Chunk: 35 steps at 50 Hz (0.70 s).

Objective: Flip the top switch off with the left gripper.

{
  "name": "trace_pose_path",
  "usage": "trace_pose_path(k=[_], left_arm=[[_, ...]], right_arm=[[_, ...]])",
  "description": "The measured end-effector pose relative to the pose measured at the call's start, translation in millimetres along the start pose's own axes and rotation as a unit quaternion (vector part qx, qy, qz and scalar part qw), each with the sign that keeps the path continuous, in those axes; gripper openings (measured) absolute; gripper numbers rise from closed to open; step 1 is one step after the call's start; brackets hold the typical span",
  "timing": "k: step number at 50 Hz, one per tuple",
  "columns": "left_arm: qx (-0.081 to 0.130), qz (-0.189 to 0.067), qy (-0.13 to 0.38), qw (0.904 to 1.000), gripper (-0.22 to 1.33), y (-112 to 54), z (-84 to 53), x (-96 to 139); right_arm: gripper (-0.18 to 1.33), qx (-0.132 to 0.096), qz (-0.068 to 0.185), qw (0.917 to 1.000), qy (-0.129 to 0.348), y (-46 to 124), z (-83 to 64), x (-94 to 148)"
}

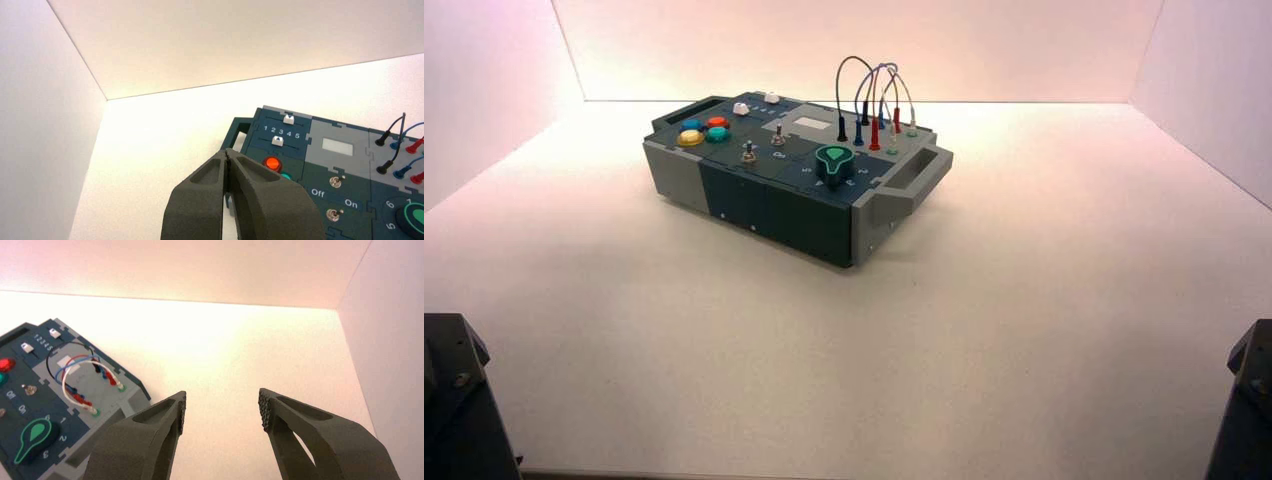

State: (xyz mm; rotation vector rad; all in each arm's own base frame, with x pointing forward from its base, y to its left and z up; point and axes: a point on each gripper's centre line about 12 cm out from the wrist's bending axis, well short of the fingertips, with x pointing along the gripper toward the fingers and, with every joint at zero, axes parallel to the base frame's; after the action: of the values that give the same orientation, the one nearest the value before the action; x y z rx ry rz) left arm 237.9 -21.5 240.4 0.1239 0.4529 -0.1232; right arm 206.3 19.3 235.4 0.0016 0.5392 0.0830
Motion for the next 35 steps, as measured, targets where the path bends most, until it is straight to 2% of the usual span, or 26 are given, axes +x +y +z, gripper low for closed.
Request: trace_pose_path(k=[4,10,15,17,20,21,23,24,25,27,29,30,31,34,35], left_arm=[[0.005,-0.015,0.019,0.9997,-0.17,-6.0,-0.1,1],[0.017,-0.054,0.076,0.9955,-0.17,-19.5,9.1,6],[0.024,-0.07,0.12,0.99,-0.17,-23.1,14.7,10],[0.031,-0.078,0.138,0.9869,-0.17,-25.3,18.2,12],[0.052,-0.099,0.181,0.977,-0.17,-30.7,22.8,19],[0.052,-0.099,0.181,0.977,-0.17,-30.7,22.8,19],[0.067,-0.115,0.211,0.9685,-0.17,-34.9,26.4,23],[0.067,-0.115,0.211,0.9685,-0.17,-34.9,26.4,23],[0.073,-0.124,0.231,0.9624,-0.17,-37.7,28.3,27],[0.076,-0.133,0.247,0.9569,-0.16,-40.1,29.9,31],[0.077,-0.133,0.248,0.9564,-0.15,-40.2,30.2,32],[0.081,-0.141,0.267,0.9498,-0.07,-42.8,33.0,39],[0.082,-0.143,0.27,0.9485,-0.07,-43.6,33.9,41],[0.09,-0.153,0.29,0.9404,0.21,-48.3,34.4,53],[0.091,-0.154,0.292,0.9396,0.23,-48.9,34.2,54]], right_arm=[[1.26,0.006,0.003,0.9997,0.025,1.1,-3.3,2],[1.26,0.003,0.018,0.9961,0.086,9.7,6.3,6],[1.26,-0.001,0.025,0.9901,0.138,15.2,11.6,15],[1.26,-0.001,0.027,0.9891,0.145,16.2,13.2,16],[1.26,0.001,0.036,0.9833,0.178,22.3,15.1,25],[1.26,0.001,0.036,0.9833,0.178,22.3,15.1,25],[1.26,0.006,0.045,0.9787,0.2,27.8,16.1,30],[1.26,0.006,0.045,0.9787,0.2,27.8,16.1,30],[1.26,0.009,0.051,0.9759,0.212,31.6,16.4,33],[1.26,0.012,0.058,0.9728,0.224,35.9,16.0,37],[1.26,0.011,0.06,0.9721,0.226,37.4,16.4,38],[1.26,0.011,0.069,0.9681,0.241,43.8,14.5,43],[1.26,0.008,0.074,0.9663,0.246,47.7,13.7,46],[1.26,0.005,0.079,0.9632,0.257,53.6,12.3,56],[1.26,0.003,0.082,0.9627,0.258,56.7,12.8,59]])
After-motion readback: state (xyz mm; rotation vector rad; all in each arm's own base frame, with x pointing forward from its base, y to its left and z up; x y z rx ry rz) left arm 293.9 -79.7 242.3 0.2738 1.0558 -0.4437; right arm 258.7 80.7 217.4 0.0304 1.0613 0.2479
